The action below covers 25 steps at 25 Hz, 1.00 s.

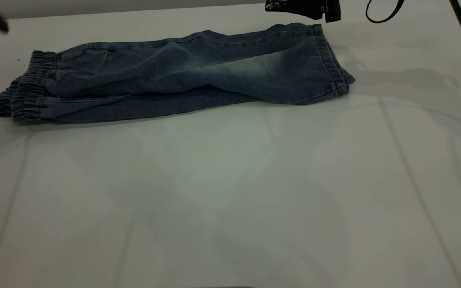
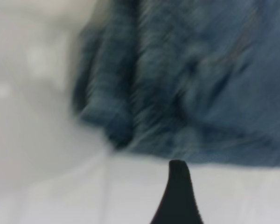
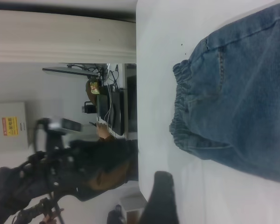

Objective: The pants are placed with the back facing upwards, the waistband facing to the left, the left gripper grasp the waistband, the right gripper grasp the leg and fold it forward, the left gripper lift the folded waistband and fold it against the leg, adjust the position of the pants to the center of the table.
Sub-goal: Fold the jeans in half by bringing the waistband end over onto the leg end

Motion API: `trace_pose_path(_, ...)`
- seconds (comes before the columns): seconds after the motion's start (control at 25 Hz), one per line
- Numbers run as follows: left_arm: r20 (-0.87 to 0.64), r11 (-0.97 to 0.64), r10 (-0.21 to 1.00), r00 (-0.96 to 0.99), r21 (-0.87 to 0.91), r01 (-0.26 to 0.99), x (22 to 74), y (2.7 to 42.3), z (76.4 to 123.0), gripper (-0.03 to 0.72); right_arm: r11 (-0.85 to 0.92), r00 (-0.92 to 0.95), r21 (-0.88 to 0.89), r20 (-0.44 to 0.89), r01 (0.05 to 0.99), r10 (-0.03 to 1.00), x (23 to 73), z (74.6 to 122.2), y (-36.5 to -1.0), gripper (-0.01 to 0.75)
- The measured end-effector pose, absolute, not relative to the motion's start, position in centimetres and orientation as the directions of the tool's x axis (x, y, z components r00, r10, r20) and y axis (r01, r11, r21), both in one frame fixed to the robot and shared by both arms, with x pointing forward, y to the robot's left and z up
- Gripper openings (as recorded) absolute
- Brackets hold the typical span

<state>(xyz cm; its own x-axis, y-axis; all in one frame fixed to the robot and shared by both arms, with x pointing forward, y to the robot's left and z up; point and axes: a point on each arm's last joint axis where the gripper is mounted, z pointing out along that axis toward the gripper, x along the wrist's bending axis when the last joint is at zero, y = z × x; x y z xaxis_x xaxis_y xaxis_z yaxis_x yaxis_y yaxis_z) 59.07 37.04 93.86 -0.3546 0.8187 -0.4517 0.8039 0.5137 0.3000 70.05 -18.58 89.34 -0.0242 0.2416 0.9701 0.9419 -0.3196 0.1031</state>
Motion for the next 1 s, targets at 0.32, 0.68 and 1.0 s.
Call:
trace_pose_path(0.32, -0.446, 0.539, 0.781, -0.437, 0.127, 0.833, 58.9, 36.9, 89.4, 0.526, -0.316, -0.043, 0.124, 0.967, 0.941, 0.25, 70.1, 89.3, -18.6, 0.561)
trace_pose_path(0.68, -0.446, 0.613, 0.728, -0.521, 0.082, 0.786, 59.4, 37.1, 86.3, 0.528, -0.315, -0.048, 0.129, 0.967, 0.94, 0.252, 70.1, 89.3, -18.6, 0.561)
trace_pose_path(1.0, -0.485, 0.692, 0.653, -0.581, 0.072, 0.718, 60.2, 37.0, 83.8, 0.528, -0.317, -0.048, 0.13, 0.966, 0.939, 0.255, 70.1, 89.3, -18.6, 0.561)
